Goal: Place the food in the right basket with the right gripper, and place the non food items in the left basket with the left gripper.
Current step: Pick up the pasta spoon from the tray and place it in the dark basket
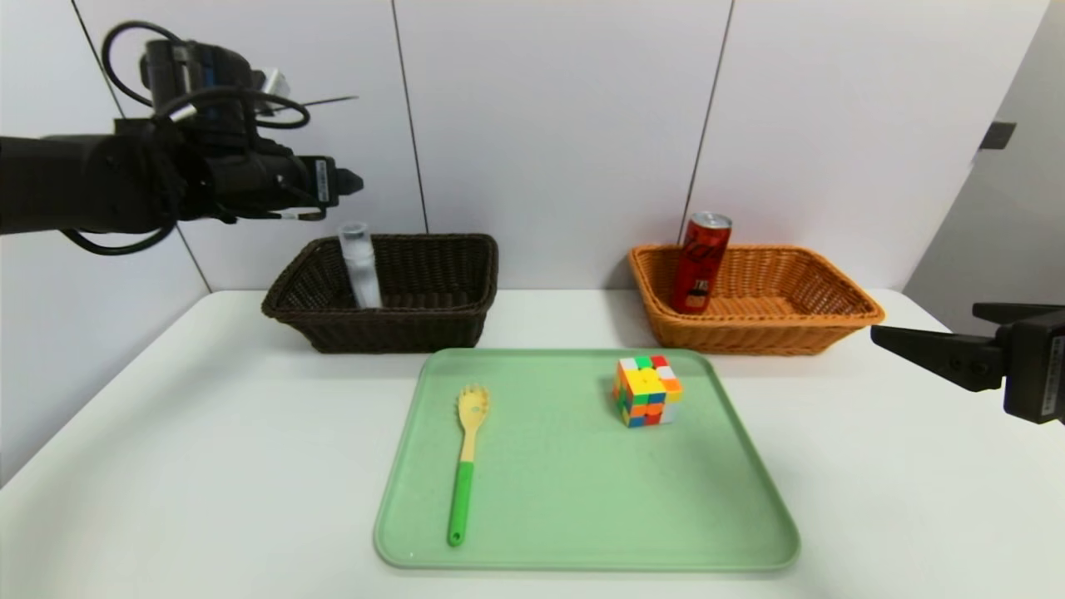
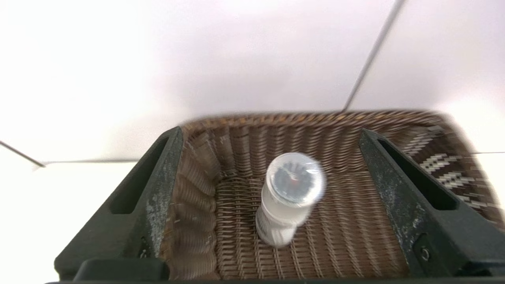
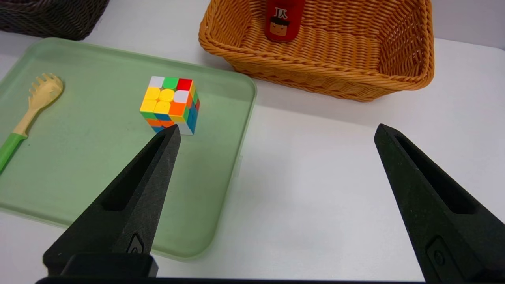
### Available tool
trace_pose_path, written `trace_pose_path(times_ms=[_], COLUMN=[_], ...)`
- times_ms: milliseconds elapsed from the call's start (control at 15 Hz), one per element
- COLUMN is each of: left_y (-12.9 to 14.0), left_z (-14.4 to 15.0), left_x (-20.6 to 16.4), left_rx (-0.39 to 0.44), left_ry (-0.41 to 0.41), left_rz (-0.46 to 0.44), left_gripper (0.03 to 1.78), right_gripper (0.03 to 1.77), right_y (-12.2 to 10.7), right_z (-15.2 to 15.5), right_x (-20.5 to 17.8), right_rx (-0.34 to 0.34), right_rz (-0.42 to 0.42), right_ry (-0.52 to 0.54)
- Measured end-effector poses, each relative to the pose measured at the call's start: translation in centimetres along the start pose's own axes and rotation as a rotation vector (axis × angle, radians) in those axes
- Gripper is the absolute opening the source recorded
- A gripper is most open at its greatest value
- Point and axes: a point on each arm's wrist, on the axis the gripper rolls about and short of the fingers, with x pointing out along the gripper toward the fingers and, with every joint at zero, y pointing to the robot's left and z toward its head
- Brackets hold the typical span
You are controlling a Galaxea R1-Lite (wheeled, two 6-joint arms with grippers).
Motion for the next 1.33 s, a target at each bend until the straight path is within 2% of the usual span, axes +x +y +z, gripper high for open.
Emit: trace_pose_path(times_ms=[133,267,467,733,1000,1333], left_y=[0.0,-0.3,-2.4,-5.4,-7.3,-9.2], left_z=[2.1,3.4,3.8,2.7,-0.2,-3.3], left_x=[-3.3,-6.5,-11.5,-16.5,-18.0,-17.5], left_rx=[0.029,0.039,0.061,0.059,0.090,0.100], left_ry=[-0.019,0.001,0.107,0.274,0.466,0.594], left_rz=[-0.032,-0.087,-0.191,-0.295,-0.315,-0.341], left_gripper=[1.61,1.64,1.66,1.67,1.68,1.69], right_gripper=[1.69,1.69,1.69,1.69,1.69,1.69], right_y=[0.0,0.0,0.0,0.1,0.1,-0.1], right_z=[0.1,0.1,0.5,1.3,2.0,2.9], right_x=[0.0,0.0,-0.2,0.1,1.1,2.4], right_rx=[0.000,0.000,0.000,0.000,-0.002,-0.004], right_rz=[0.002,0.002,0.002,0.003,-0.001,-0.009], right_ry=[-0.005,-0.006,-0.016,-0.024,0.030,0.157])
